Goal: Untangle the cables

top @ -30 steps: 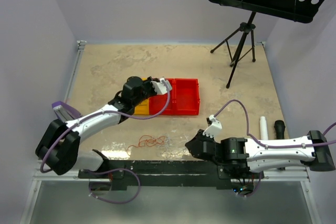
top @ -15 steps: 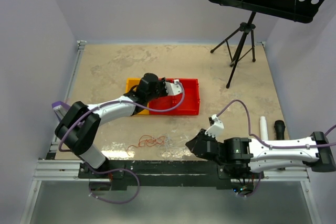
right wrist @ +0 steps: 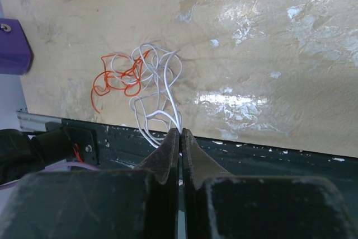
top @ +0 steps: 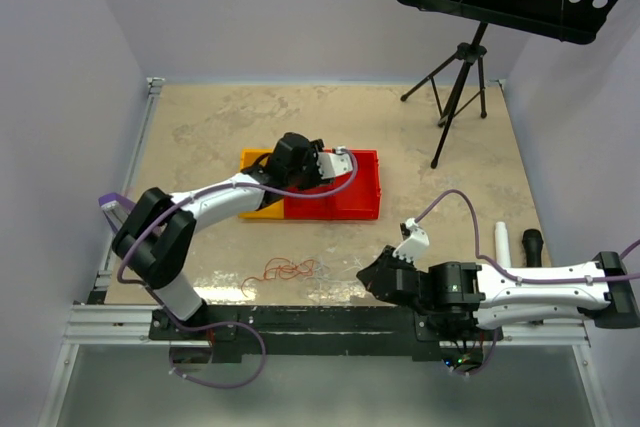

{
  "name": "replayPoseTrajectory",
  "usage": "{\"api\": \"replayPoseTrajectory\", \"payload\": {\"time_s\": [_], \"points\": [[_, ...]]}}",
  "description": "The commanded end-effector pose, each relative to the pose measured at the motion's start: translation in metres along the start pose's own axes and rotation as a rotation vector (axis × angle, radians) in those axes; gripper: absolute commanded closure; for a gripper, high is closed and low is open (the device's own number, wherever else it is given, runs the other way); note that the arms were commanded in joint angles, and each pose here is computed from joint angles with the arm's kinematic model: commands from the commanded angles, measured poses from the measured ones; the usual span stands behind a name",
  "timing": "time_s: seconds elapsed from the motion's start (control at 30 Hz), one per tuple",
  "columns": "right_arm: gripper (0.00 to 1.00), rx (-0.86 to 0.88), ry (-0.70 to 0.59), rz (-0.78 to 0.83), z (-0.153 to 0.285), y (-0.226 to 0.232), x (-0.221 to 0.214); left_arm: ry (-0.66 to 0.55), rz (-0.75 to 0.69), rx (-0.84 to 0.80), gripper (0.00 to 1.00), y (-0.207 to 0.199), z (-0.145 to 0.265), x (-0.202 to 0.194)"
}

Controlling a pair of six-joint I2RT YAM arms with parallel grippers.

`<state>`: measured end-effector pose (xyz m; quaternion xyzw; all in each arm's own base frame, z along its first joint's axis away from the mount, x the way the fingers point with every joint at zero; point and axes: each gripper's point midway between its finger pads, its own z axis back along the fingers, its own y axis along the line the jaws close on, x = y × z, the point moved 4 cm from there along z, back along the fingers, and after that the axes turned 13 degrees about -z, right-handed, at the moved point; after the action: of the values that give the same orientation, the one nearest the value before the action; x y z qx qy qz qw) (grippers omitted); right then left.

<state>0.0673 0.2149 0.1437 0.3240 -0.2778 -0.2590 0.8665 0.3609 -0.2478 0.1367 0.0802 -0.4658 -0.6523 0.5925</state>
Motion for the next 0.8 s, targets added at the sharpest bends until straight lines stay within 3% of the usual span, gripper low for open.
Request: {"api": "replayPoseTrajectory", "payload": {"time_s": [0.0, 0.1, 0.17, 0.33, 0.43, 0.63, 0.77], "points": [[1.0, 0.008, -0.029, -0.027, 0.003, 0.006, 0.005, -0.099, 0.059, 0.086, 0.25, 0.034, 0.035, 0.032], [1.0, 0.014, -0.027, -0.034, 0.003, 0.006, 0.005, -0.133, 0.057, 0.063, 0.06, 0.036, 0.055, 0.039], [1.0, 0.014, -0.032, -0.034, 0.003, 0.006, 0.006, -0.173, 0.061, 0.074, 0.0, 0.043, 0.069, 0.048], [1.0, 0.003, -0.035, -0.026, 0.002, 0.006, 0.006, -0.225, 0.051, 0.03, 0.0, 0.051, 0.108, 0.062], [1.0, 0.002, -0.034, -0.023, 0.001, 0.008, 0.004, -0.236, 0.036, -0.047, 0.0, 0.03, 0.127, 0.057], [1.0, 0.007, -0.026, -0.009, -0.002, 0.011, 0.0, -0.221, 0.047, -0.067, 0.0, 0.013, 0.125, 0.046], [1.0, 0.001, -0.031, -0.005, -0.003, 0.013, -0.001, -0.34, -0.058, -0.22, 0.03, -0.022, 0.146, 0.049]]}}
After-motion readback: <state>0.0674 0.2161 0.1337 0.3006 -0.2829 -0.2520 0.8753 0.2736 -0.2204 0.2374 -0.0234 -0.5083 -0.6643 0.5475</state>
